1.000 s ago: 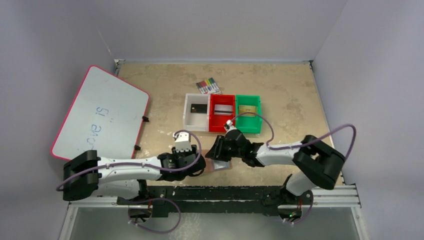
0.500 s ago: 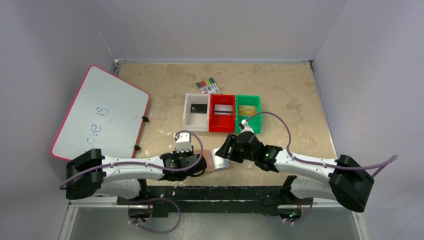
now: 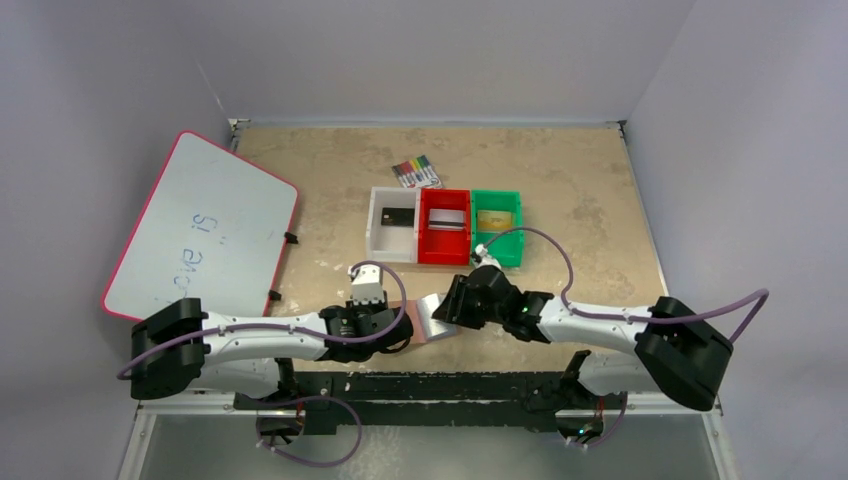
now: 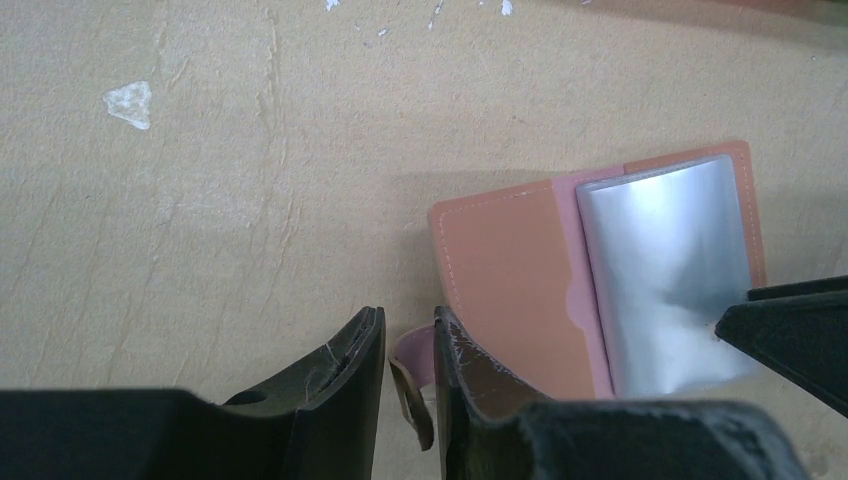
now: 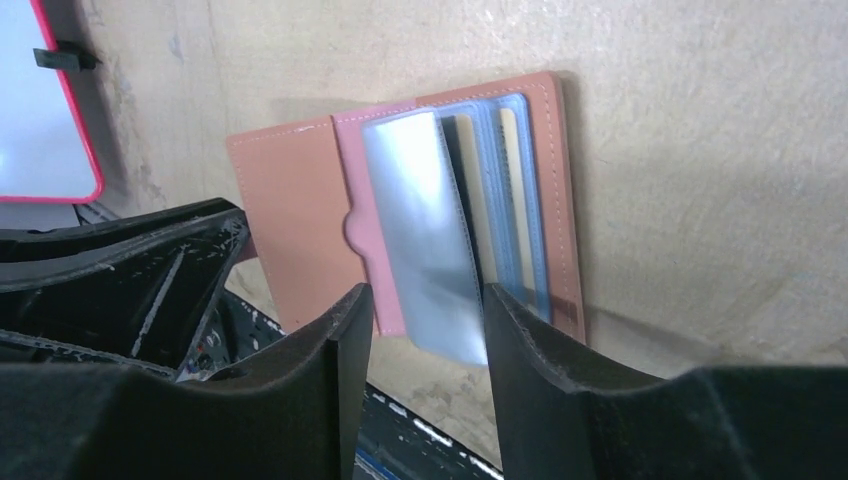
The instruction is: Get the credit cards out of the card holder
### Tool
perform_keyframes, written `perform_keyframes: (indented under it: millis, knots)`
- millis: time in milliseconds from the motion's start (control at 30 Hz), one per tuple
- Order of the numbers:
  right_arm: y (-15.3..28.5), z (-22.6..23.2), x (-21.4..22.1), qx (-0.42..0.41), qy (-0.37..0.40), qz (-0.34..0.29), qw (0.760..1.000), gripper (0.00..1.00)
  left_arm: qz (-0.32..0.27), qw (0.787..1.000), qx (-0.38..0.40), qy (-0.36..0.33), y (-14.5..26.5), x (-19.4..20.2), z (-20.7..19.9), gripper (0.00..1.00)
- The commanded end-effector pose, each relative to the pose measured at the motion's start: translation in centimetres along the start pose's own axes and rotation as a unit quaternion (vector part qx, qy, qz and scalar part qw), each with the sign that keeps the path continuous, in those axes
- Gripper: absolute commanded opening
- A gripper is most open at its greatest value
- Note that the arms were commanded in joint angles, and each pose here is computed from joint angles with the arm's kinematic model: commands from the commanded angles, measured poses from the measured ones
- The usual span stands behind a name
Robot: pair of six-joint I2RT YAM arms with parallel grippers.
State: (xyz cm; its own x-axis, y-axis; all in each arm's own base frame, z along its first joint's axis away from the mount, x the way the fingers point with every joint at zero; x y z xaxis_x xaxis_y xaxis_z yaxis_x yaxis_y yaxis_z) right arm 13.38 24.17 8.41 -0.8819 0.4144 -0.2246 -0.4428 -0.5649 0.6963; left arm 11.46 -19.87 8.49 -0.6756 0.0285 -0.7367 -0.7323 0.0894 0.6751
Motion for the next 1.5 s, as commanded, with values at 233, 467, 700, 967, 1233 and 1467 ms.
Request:
perform_keyframes:
  millis: [233,467,700,967,1233,1467]
  knots:
    - [0.0,3.4,-1.0,-0.037,0.037,-0.01,0.999,0.49,-0.017,1.0,0.005,-0.004,0.3,-1.3,-1.1,0.24]
    - [0.0,5.3,-0.4,-0.091,0.065,0.028,0.993,0.49,-0.019,1.0,0.0,-0.007,0.3,-1.4,-1.1,0.24]
    - [-1.3,7.6,1.0,-0.162,0.095,0.084,0.979,0.46,-0.032,0.999,0.0,0.01,0.6,-1.8,-0.6,0.24]
    - [-3.0,8.1,2.1,-0.157,0.107,0.111,0.976,0.52,-0.031,0.999,-0.008,0.012,0.7,-1.6,0.1,0.24]
    - [-4.4,6.5,2.2,-0.11,0.09,0.108,0.984,0.46,-0.033,0.999,-0.012,0.012,0.7,-1.6,0.3,0.24]
    - [-6.4,4.1,3.1,-0.068,0.069,0.118,0.988,0.45,-0.034,0.999,-0.017,0.011,0.8,-1.7,0.5,0.25]
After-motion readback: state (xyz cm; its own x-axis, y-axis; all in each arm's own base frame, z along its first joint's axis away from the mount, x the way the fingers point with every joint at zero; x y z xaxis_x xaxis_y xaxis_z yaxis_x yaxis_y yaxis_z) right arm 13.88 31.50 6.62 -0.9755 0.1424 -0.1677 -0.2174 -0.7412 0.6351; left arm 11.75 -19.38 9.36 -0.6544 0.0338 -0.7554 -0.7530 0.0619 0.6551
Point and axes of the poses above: each gripper's point midway between its finger pads, its own y axis back along the fingers, its own z axis along the line the jaws close on, x = y × z, the point moved 6 cm from there along y, back along the fingers, and after that the axes turned 11 degrees about -y, right-handed, at the moved point
